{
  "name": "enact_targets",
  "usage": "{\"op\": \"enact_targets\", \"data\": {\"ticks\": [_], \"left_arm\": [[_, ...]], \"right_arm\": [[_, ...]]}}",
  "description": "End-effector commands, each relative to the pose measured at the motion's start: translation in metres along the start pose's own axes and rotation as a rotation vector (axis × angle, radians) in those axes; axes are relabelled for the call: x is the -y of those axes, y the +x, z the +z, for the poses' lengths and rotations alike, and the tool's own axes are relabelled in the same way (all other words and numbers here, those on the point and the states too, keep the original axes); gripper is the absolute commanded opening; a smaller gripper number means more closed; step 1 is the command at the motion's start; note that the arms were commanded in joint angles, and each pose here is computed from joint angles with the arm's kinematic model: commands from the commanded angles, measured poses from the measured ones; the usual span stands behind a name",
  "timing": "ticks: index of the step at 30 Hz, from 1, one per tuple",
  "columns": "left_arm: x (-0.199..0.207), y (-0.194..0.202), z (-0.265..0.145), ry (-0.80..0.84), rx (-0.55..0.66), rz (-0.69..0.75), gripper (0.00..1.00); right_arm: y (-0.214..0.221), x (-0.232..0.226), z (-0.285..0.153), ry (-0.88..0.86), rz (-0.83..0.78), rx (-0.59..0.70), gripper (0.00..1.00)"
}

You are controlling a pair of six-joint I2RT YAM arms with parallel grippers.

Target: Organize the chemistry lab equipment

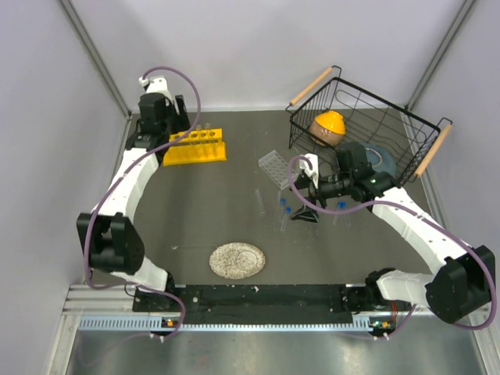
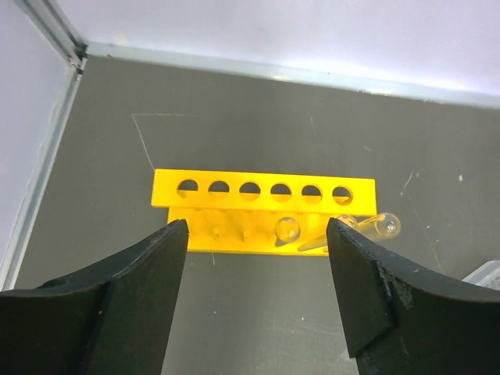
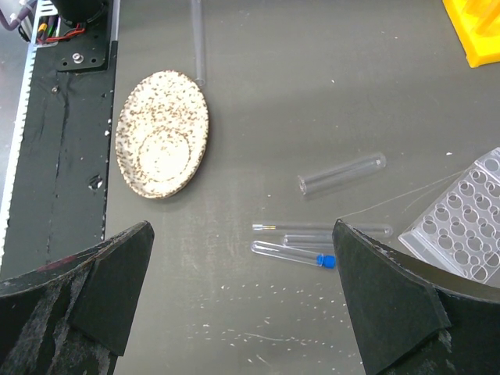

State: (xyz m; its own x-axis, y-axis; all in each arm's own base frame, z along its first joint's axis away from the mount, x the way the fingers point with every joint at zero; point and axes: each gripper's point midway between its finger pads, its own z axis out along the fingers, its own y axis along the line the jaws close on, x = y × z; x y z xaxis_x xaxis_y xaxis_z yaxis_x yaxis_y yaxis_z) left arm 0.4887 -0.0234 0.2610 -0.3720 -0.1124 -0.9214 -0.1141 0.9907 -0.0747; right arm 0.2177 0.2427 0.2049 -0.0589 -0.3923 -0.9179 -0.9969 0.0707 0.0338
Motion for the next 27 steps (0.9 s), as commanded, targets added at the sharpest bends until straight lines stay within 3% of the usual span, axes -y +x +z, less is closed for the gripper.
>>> {"op": "enact_targets", "data": {"ticks": [1, 6, 8, 9, 10, 12, 14, 18, 20, 23, 27], "left_arm": [[-0.007, -0.04, -0.044, -0.016, 0.149, -0.058, 0.78], [-0.013, -0.03, -0.084, -0.007, 0.167, -0.101, 0.8], [-0.017, -0.034, -0.118, 0.008, 0.215, -0.136, 0.83], [-0.019, -0.013, -0.122, 0.009, 0.188, -0.146, 0.84], [-0.021, -0.02, -0.147, 0.029, 0.243, -0.158, 0.88], [-0.025, 0.008, -0.161, 0.033, 0.216, -0.16, 0.91], [-0.029, 0.012, -0.19, 0.055, 0.259, -0.164, 0.96], [-0.036, 0.059, -0.214, 0.066, 0.202, -0.123, 0.96], [-0.043, 0.065, -0.229, 0.054, 0.231, -0.126, 0.96], [-0.053, 0.089, -0.235, 0.02, 0.215, -0.124, 0.96], [-0.063, 0.082, -0.251, -0.014, 0.277, -0.132, 0.96]], "right_arm": [[-0.002, 0.001, -0.002, -0.003, -0.052, 0.016, 0.99], [-0.001, -0.003, -0.004, -0.009, -0.081, 0.02, 0.99], [0.0, -0.004, -0.004, -0.011, -0.097, 0.023, 0.99], [-0.001, -0.006, -0.004, -0.02, -0.103, 0.031, 0.99], [-0.002, -0.008, -0.003, -0.028, -0.108, 0.036, 0.99], [-0.002, -0.012, -0.002, -0.053, -0.112, 0.051, 0.99], [0.0, -0.017, -0.001, -0.076, -0.119, 0.063, 0.99], [-0.009, -0.037, 0.003, -0.196, -0.147, 0.148, 0.99], [-0.015, -0.049, 0.009, -0.247, -0.148, 0.151, 0.99], [-0.017, -0.063, 0.029, -0.302, -0.128, 0.038, 0.99], [-0.012, -0.065, 0.07, -0.283, -0.152, -0.134, 0.99]]}}
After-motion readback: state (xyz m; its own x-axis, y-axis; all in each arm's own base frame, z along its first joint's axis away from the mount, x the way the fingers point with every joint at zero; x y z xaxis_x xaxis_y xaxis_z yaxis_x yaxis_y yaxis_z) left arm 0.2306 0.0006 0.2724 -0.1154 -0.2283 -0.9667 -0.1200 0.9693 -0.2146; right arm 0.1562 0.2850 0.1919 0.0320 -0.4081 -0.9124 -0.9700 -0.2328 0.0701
